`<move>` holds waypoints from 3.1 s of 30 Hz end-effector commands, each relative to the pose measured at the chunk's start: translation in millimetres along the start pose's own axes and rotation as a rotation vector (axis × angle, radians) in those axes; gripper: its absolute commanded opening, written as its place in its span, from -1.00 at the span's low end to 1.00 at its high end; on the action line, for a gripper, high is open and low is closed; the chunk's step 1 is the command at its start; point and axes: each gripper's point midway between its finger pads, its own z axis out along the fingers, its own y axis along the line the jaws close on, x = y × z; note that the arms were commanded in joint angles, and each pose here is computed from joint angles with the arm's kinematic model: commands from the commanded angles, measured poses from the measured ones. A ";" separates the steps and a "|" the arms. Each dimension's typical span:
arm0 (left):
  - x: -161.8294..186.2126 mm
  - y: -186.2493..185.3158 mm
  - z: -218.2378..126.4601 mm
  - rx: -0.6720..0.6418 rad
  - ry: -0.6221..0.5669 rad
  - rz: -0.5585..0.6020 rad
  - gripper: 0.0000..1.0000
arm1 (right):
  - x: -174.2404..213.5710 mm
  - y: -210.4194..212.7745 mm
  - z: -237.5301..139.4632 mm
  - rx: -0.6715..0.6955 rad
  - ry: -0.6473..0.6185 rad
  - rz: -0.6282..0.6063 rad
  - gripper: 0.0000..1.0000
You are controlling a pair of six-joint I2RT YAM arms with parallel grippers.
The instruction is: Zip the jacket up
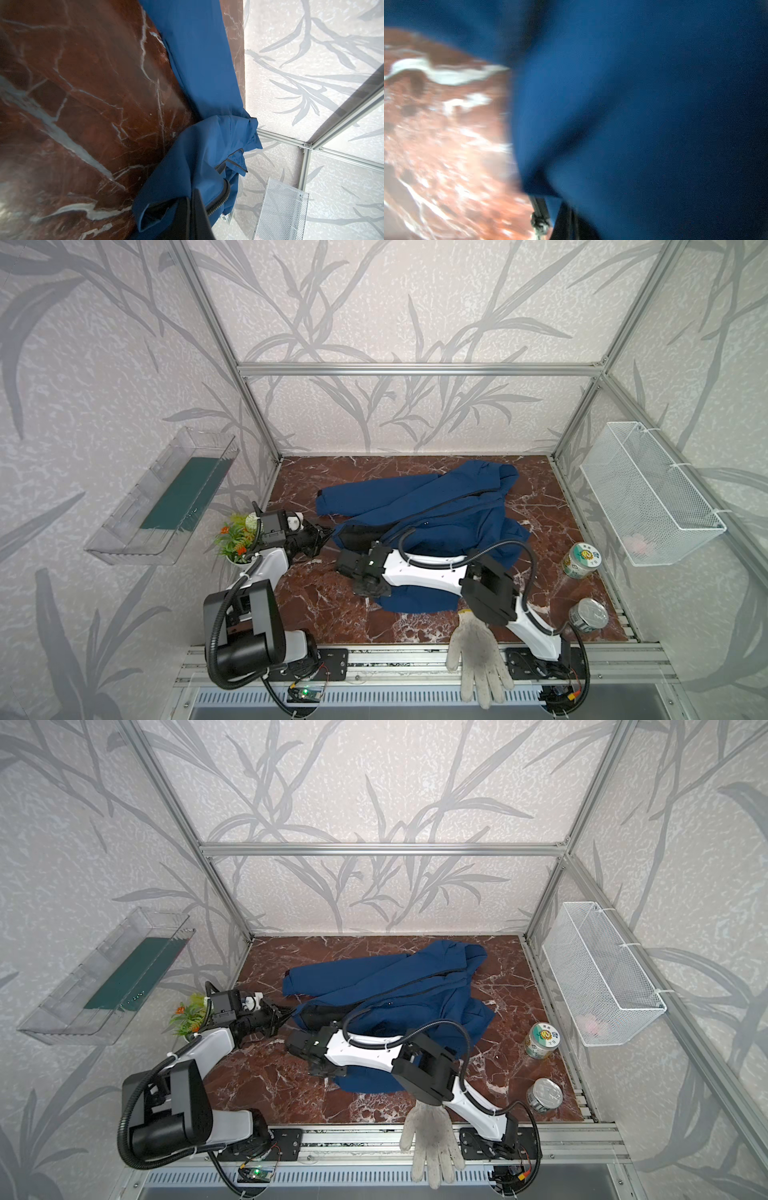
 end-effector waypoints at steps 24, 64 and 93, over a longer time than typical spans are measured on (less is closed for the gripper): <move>124.1 -276.1 1.6 0.642 -0.028 0.292 -1.00 | -151.5 -89.1 -335.8 -1.197 -0.684 -0.106 -1.00; 163.8 -440.3 -144.3 1.459 -0.664 0.688 -1.00 | -169.7 -82.9 -538.0 -0.924 -1.915 -0.816 -1.00; 102.5 -368.6 -19.3 1.071 -0.686 0.830 -1.00 | -264.3 -158.8 -341.4 -0.785 -1.226 -0.181 -1.00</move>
